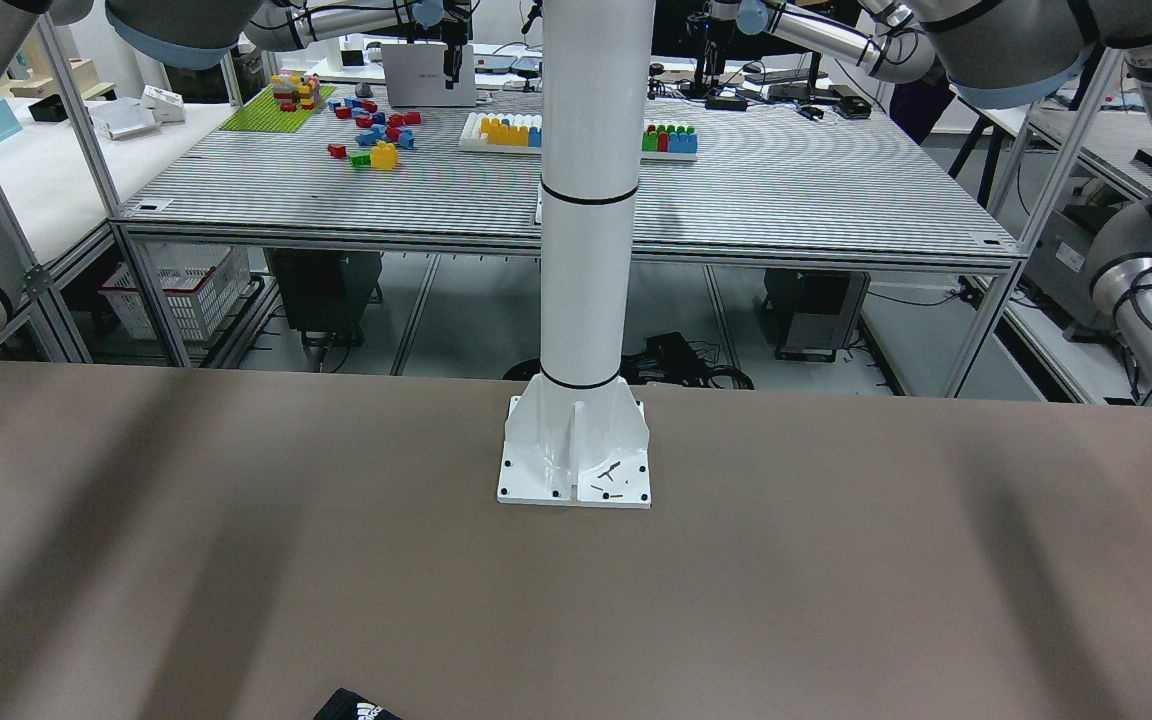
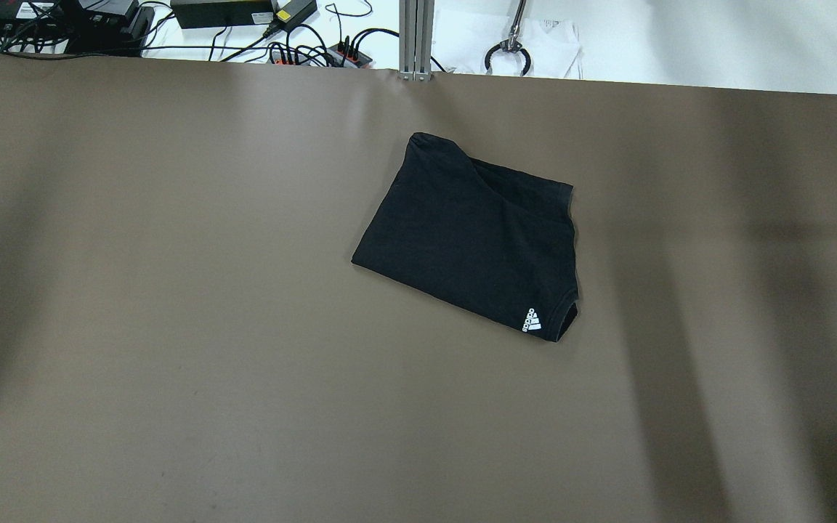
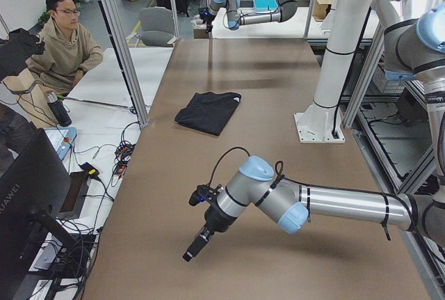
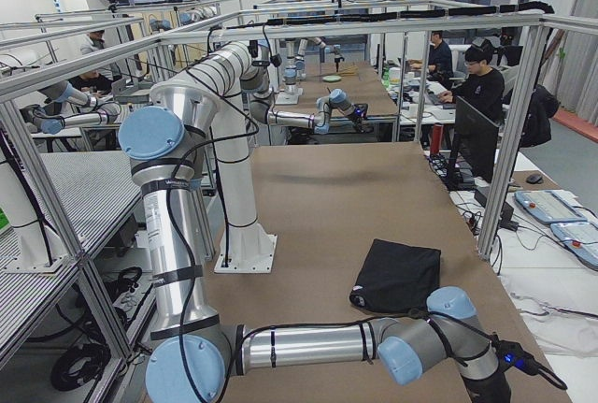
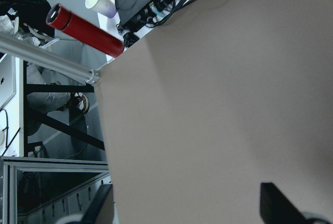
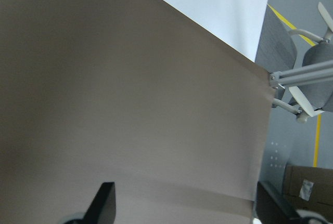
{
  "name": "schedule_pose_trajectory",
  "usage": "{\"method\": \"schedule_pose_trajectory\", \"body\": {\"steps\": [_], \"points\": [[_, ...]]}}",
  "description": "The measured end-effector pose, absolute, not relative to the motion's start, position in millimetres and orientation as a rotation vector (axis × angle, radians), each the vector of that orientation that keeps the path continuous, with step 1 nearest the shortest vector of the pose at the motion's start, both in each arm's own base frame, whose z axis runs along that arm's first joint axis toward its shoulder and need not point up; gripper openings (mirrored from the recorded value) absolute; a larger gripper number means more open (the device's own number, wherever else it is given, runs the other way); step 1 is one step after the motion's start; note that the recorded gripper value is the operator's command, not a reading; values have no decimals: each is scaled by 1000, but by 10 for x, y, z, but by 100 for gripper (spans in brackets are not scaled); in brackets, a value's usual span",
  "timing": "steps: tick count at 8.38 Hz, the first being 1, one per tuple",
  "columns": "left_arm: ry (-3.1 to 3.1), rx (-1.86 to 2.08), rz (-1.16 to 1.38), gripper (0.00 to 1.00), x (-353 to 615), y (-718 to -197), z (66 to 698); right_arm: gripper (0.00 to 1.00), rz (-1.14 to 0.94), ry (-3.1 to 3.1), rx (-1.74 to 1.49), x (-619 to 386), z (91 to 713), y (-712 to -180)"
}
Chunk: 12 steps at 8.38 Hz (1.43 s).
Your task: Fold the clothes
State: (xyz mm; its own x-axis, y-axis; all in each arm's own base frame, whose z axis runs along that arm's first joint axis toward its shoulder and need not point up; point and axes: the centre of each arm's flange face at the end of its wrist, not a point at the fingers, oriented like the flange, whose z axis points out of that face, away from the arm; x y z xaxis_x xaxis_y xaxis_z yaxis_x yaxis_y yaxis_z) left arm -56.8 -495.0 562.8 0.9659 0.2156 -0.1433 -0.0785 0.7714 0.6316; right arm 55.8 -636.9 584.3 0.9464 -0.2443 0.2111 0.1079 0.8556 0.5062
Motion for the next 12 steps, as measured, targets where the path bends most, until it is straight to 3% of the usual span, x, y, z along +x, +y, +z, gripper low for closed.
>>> {"method": "schedule_pose_trajectory", "body": {"steps": [3,7,12], "points": [[213,644,205,100,-1456,-4572,6008,95,-205,-201,530,1403,6254,-5897],[224,682,167,100,-1678,-4273,5805,95,-130,-182,517,1959,6461,-5453],[197,697,140,100,-1698,-4294,5681,95,-114,-173,557,2015,6179,-5325]]}}
